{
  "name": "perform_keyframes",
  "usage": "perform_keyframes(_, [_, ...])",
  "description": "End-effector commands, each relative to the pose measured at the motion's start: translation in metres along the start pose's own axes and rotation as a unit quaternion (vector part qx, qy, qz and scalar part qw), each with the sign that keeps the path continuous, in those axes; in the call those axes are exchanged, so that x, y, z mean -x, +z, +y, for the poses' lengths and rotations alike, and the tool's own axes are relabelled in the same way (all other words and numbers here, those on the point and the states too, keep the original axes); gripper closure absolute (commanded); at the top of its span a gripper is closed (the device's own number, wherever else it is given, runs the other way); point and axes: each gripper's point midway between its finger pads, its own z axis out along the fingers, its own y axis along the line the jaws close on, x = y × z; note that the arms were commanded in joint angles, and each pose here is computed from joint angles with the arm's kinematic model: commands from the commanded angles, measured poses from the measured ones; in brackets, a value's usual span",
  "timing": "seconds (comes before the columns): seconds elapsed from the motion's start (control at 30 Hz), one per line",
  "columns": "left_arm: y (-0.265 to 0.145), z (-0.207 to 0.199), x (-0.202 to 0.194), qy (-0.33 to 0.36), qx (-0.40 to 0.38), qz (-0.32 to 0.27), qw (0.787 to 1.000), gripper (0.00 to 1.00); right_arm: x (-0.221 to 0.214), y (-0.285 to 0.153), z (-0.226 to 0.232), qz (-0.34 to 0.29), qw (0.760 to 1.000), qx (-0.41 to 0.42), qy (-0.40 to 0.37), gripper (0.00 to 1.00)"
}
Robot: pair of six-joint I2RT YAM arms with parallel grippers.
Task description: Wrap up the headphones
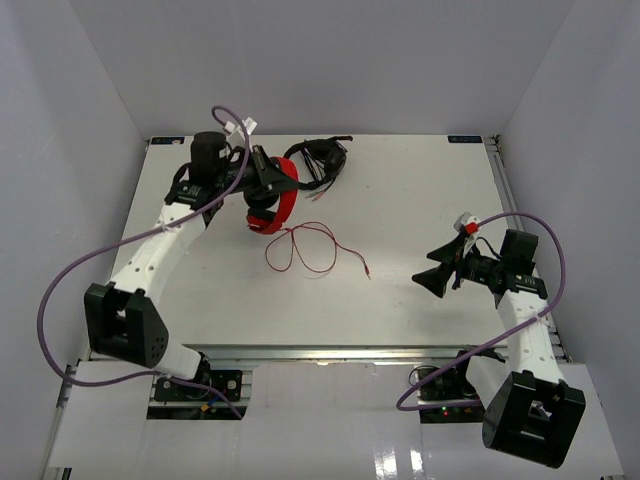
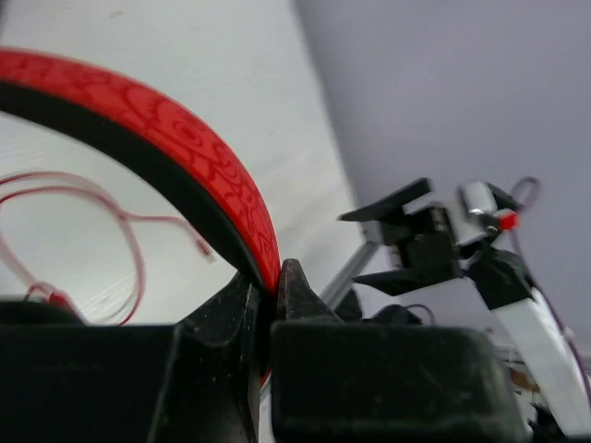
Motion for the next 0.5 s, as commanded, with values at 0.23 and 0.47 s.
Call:
perform_keyframes(0.23, [0.006, -0.059, -0.087, -0.096, -0.296, 0.107, 0.944, 1.0, 0.014, -0.001, 0.006, -0.015, 0.999, 0.019, -0.032, 0.1])
perform_keyframes(0.47, [0.029, -0.052, -0.099, -0.14, -0.345, 0.12, 0.92, 1.0, 0.012, -0.001, 0.003, -0.011, 0.999, 0.013, -0.032, 0.1])
